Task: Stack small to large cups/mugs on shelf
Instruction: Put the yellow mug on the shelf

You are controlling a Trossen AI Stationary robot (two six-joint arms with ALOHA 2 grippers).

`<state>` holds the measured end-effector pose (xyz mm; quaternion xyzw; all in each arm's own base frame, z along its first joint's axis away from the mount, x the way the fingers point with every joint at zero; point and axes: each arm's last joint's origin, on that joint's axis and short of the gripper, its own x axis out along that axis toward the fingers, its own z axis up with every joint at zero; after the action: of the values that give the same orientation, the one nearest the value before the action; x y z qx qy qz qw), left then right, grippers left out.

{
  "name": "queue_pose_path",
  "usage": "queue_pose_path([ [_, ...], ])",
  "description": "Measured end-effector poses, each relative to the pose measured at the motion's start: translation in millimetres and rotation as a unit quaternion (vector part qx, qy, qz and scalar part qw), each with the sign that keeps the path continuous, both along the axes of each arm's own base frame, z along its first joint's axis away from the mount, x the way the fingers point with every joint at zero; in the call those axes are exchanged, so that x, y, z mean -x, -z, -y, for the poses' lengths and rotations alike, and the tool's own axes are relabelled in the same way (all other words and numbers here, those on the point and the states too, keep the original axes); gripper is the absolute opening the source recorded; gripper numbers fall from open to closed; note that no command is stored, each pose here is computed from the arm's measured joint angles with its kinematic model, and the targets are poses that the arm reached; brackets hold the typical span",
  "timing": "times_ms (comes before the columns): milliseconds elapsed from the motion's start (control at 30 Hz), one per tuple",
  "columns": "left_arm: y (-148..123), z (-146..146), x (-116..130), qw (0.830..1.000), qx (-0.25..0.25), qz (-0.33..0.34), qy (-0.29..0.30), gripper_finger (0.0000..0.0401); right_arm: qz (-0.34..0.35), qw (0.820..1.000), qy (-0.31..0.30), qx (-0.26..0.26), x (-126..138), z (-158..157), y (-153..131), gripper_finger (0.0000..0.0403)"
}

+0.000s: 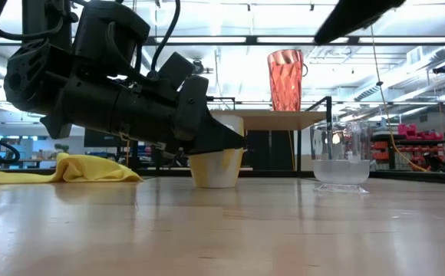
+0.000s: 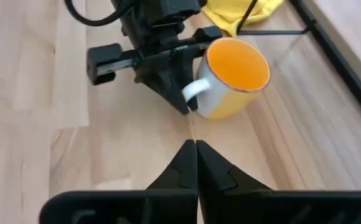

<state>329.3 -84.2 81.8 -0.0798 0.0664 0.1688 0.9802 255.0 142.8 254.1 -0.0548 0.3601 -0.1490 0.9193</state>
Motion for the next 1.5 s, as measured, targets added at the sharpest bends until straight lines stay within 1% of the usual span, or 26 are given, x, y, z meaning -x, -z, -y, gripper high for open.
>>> queue_pose_path([
  [133, 0.6, 0.0, 0.1, 1.0, -0.004, -0.005, 0.001, 0.0046, 0.026, 1.0, 0.0, 0.008, 19.4, -23.7, -0.4, 0.0],
  [300, 2.2, 0.1, 0.5, 0.998, -0.05, -0.028, 0.009, 0.0046, 0.066, 0.997, -0.011, 0.027, 39.6, -55.7, 7.6, 0.0],
  [433, 2.6, 0.2, 0.6, 0.997, -0.065, -0.036, 0.018, 0.0046, 0.094, 0.995, -0.013, 0.037, 52.6, -74.9, 15.9, 0.0],
  [633, -0.1, 0.1, 0.2, 0.997, -0.061, -0.036, 0.034, 0.0046, 0.105, 0.994, -0.01, 0.039, 58.3, -87.7, 28.4, 0.0],
  [733, -7.7, 0.8, 0.4, 0.996, -0.066, -0.04, 0.047, 0.0046, 0.1, 0.994, -0.01, 0.045, 56.9, -89.3, 33.4, 0.0],
  [967, -45.7, -0.7, 6.5, 0.991, -0.092, -0.071, 0.06, 0.0046, 0.102, 0.994, -0.005, 0.035, 57.7, -91.1, 35.5, 0.0],
  [1167, -92.1, -11.5, 16.0, 0.989, -0.118, -0.055, 0.063, 0.0046, 0.102, 0.994, -0.01, 0.033, 59.9, -93.1, 35.5, 0.0],
  [1333, -133.0, -33.9, 25.4, 0.989, -0.124, -0.009, 0.079, 0.0046, 0.104, 0.994, -0.011, 0.033, 60.9, -93.9, 35.4, 0.0],
  [1500, -157.6, -65.9, 35.0, 0.989, -0.117, 0.013, 0.088, 0.0046, 0.103, 0.994, -0.012, 0.035, 60.8, -93.7, 35.4, 0.0],
])
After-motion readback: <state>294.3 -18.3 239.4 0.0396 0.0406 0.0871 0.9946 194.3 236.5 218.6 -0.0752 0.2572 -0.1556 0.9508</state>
